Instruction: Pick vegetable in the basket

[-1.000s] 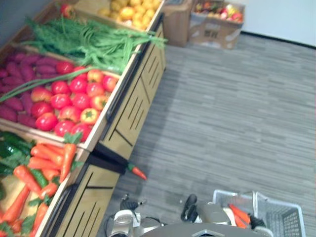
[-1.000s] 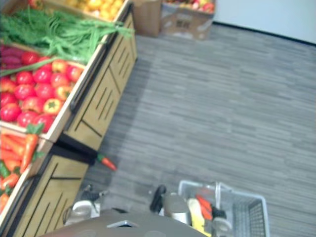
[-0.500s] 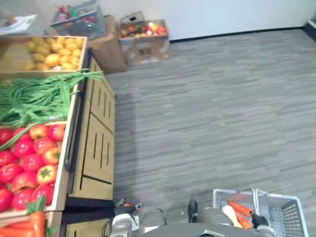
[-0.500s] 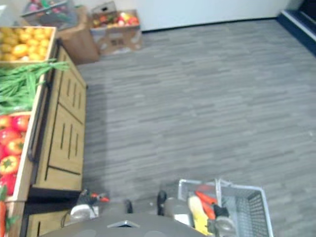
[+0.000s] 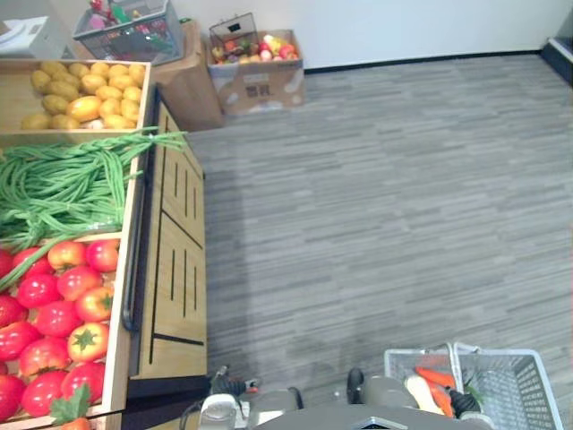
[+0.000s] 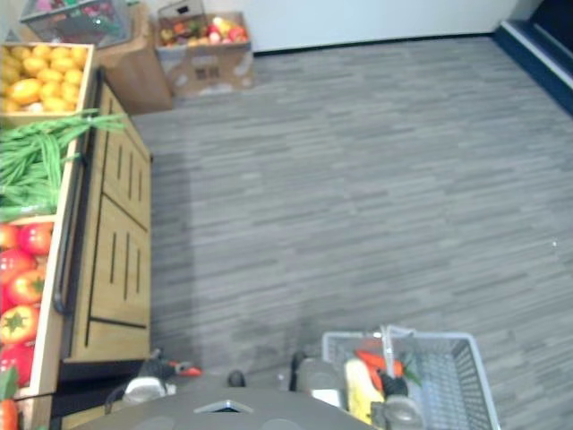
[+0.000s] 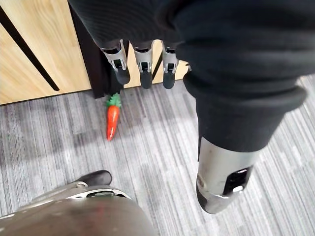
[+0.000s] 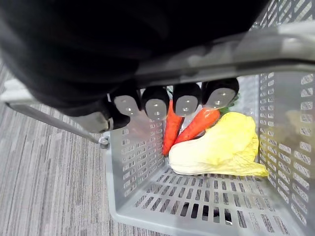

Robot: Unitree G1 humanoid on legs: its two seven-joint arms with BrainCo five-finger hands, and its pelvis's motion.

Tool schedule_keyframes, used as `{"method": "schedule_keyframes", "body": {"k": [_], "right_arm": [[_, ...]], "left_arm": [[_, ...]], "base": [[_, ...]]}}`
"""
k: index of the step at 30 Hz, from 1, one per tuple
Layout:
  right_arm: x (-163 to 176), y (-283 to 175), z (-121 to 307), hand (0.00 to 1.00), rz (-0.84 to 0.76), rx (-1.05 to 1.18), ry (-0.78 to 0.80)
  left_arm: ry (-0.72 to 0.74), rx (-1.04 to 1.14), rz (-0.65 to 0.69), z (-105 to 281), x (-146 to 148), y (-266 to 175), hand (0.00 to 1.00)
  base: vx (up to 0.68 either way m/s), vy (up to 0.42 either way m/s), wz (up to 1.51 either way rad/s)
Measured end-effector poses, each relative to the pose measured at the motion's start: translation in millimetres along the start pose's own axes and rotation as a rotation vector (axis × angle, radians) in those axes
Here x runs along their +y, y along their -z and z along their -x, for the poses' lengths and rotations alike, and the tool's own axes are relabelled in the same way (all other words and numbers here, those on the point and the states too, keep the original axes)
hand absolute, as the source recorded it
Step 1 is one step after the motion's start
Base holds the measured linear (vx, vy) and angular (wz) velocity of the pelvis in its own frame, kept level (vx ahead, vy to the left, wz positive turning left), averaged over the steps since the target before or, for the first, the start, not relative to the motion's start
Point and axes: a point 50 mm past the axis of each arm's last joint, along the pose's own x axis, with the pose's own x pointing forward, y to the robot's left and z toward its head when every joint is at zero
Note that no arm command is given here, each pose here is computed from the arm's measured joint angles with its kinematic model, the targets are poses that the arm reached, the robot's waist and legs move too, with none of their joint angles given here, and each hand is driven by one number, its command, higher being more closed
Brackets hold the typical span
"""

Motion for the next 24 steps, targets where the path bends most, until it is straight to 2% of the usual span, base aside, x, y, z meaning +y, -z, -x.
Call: {"method": "schedule_keyframes", "body": {"k": [3,8,16,24], "right_arm": [[4.4,1.5,0.7,1.0,-0.005,0.009,-0.01],[12.0,21.4,7.2,1.0,-0.015,0.069,-0.029],[8.7,39.2,12.5,1.0,-0.087,0.126,-0.009],[7.0,50.3,15.8,1.0,-0.25,0.181,0.03]], "left_arm": [[0.002,0.022,0.058,0.2,3.4,4.7,0.0],[-0.034,0.127,0.279,7.6,5.9,33.4,0.0],[-0.023,0.128,0.3,8.5,5.0,35.4,0.0],[-0.012,0.147,0.299,9.1,1.7,38.1,0.0]], "base": [[-0.08,-0.001,0.17],[-0.05,-0.039,0.1],[-0.01,-0.034,0.4],[0.02,0.036,-0.01]]}}
